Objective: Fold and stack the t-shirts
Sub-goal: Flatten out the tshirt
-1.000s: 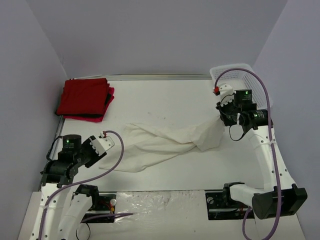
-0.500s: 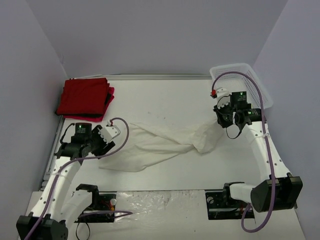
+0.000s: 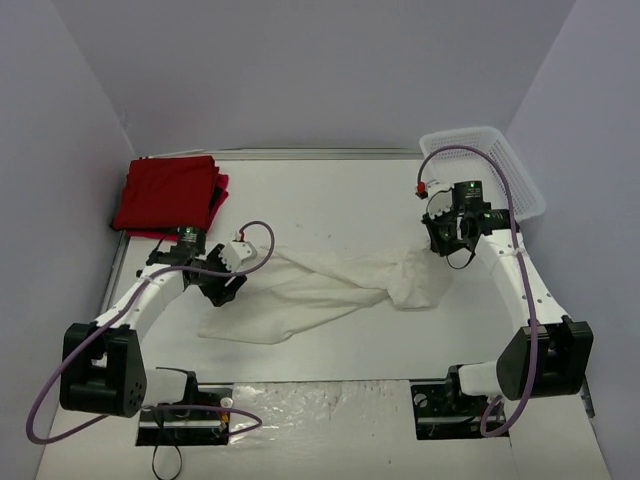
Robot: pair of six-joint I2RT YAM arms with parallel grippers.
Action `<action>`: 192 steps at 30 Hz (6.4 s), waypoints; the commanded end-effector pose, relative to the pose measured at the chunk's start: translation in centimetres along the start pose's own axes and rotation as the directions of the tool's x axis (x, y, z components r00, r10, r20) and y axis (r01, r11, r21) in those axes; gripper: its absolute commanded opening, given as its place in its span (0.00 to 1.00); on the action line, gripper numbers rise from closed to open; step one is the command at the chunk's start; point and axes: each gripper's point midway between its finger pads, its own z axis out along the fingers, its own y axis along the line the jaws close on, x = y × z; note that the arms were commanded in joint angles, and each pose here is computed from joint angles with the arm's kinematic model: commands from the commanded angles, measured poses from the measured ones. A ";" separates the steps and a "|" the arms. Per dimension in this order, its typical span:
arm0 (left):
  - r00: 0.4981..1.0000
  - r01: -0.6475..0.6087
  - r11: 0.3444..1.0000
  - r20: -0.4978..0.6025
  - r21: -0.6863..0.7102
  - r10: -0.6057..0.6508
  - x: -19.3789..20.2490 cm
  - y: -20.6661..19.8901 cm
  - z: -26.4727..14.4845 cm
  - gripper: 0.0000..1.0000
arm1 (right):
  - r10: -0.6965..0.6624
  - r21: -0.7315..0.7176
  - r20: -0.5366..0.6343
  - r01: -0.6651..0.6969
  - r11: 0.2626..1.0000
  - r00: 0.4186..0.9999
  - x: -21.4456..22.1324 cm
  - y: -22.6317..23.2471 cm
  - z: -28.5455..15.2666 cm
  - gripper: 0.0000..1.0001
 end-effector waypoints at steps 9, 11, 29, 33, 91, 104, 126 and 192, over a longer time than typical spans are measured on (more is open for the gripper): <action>0.998 -0.042 0.997 0.042 0.072 0.039 -1.6 0.0 2.0 0.59 | 0.015 -0.007 -0.035 -0.015 1.000 0.999 0.5 -0.2 0.9 0.00; 0.998 -0.050 0.995 0.031 0.092 0.047 -1.6 -0.4 2.2 0.55 | 0.018 -0.009 -0.042 -0.018 1.000 0.999 0.6 -0.2 1.0 0.00; 0.999 -0.034 0.999 -0.007 -0.035 0.034 -3.2 1.3 0.7 0.02 | 0.015 0.019 -0.033 -0.014 1.000 0.999 0.3 -0.8 0.6 0.00; 0.992 -0.039 0.967 0.102 -0.253 0.067 -6.3 3.8 -4.2 0.02 | 0.017 0.045 -0.002 -0.016 0.999 1.000 -0.9 -1.5 -0.1 0.00; 0.979 -0.201 0.979 -0.031 0.032 0.202 -11.4 4.2 12.0 0.48 | 0.038 -0.073 -0.151 -0.049 0.996 0.988 3.2 0.0 4.5 0.00; 0.979 -0.203 0.979 0.007 0.010 0.202 -13.8 4.8 10.5 0.48 | 0.039 -0.090 -0.168 -0.055 0.994 0.985 3.7 0.3 5.1 0.00; 0.975 -0.221 0.975 0.015 -0.004 0.221 -15.0 5.5 10.2 0.47 | 0.034 -0.130 -0.214 -0.063 0.989 0.976 4.9 0.9 6.6 0.00; 0.976 -0.218 0.926 -0.077 -0.309 0.204 -15.7 7.3 -2.4 0.03 | -0.039 -0.034 -0.047 0.038 0.999 0.998 -2.4 -2.3 1.6 0.00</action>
